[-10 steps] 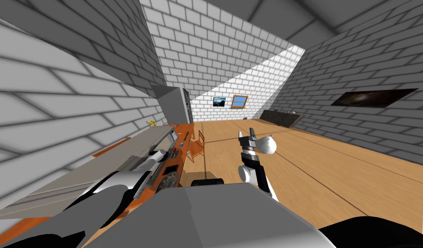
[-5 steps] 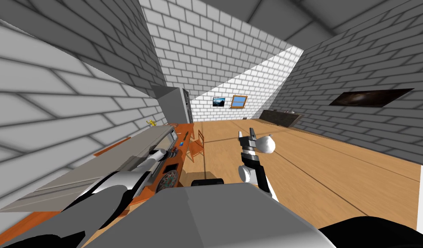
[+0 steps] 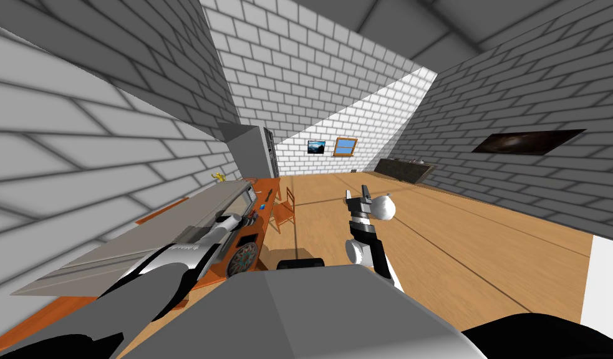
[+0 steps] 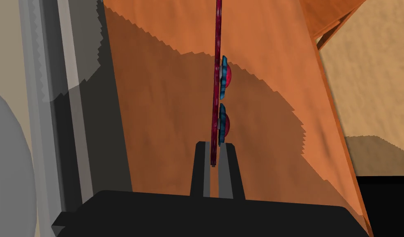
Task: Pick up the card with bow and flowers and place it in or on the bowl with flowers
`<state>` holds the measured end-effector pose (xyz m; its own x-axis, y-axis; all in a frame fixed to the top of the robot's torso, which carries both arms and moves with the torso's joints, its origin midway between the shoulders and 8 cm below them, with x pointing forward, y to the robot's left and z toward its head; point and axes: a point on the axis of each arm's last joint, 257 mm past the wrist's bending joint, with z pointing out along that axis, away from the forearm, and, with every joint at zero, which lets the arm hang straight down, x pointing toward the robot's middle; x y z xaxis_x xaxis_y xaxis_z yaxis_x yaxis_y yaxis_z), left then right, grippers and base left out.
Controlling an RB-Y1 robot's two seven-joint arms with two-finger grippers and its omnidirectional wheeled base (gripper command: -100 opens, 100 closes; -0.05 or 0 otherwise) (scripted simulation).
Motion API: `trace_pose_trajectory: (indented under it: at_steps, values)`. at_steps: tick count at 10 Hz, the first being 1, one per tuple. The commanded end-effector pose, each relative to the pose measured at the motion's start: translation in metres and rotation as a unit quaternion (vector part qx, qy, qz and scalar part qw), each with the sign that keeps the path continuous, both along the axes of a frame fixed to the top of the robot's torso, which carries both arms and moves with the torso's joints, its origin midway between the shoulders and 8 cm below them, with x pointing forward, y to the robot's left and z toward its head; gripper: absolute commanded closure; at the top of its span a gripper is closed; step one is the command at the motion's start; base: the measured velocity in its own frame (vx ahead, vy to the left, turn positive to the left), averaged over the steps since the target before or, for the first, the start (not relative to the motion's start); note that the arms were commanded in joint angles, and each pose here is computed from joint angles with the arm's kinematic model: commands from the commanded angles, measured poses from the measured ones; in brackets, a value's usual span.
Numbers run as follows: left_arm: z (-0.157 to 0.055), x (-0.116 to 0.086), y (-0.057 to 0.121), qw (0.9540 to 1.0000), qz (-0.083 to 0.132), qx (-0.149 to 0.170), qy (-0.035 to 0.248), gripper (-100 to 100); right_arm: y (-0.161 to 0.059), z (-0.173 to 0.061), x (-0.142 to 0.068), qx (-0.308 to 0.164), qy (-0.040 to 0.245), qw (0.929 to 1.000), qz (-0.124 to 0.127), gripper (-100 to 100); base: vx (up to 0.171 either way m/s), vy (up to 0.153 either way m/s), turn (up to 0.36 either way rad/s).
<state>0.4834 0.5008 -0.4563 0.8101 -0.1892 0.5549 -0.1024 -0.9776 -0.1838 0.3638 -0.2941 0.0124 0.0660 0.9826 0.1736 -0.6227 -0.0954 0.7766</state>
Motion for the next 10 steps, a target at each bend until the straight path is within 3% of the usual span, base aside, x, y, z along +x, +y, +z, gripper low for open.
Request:
trace_pose_trajectory:
  at_steps: [1, 2, 5, 6, 7, 8, 9, 10]
  values:
    - [0.003, 0.002, 0.001, 1.0000, -0.001, 0.002, -0.005, 100, 0.000, 0.000, 0.000, 0.000, 0.000, 1.0000, 0.000, 0, -0.026, -0.021, 0.012]
    - [0.011, 0.010, 0.007, 0.9994, -0.013, 0.027, -0.017, 100, 0.000, 0.000, 0.000, 0.000, 0.000, 1.0000, 0.000, 0, -0.045, -0.020, -0.008]
    - [0.011, 0.010, 0.007, 0.9994, -0.013, 0.027, -0.017, 100, 0.000, 0.000, 0.000, 0.000, 0.000, 1.0000, 0.000, 0, -0.024, -0.013, -0.004]
    - [0.019, 0.019, 0.013, 0.9977, -0.027, 0.055, -0.029, 100, 0.000, 0.000, 0.000, 0.000, 0.000, 1.0000, 0.000, 0, -0.037, -0.010, -0.010]
    - [0.019, 0.019, 0.013, 0.9977, -0.027, 0.055, -0.029, 100, 0.000, 0.000, 0.000, 0.000, 0.000, 1.0000, 0.000, 0, -0.047, -0.020, -0.012]
    - [0.028, 0.027, 0.020, 0.9945, -0.041, 0.087, -0.041, 100, 0.000, 0.000, 0.000, 0.000, 0.000, 1.0000, 0.000, 0, -0.071, -0.037, -0.006]
    - [0.028, 0.027, 0.020, 0.9945, -0.041, 0.087, -0.041, 100, 0.000, 0.000, 0.000, 0.000, 0.000, 1.0000, 0.000, 0, -0.072, -0.037, -0.003]
    - [0.038, 0.036, 0.026, 0.9896, -0.057, 0.121, -0.053, 100, 0.000, 0.000, 0.000, 0.000, 0.000, 1.0000, 0.000, 0, -0.070, -0.045, -0.008]
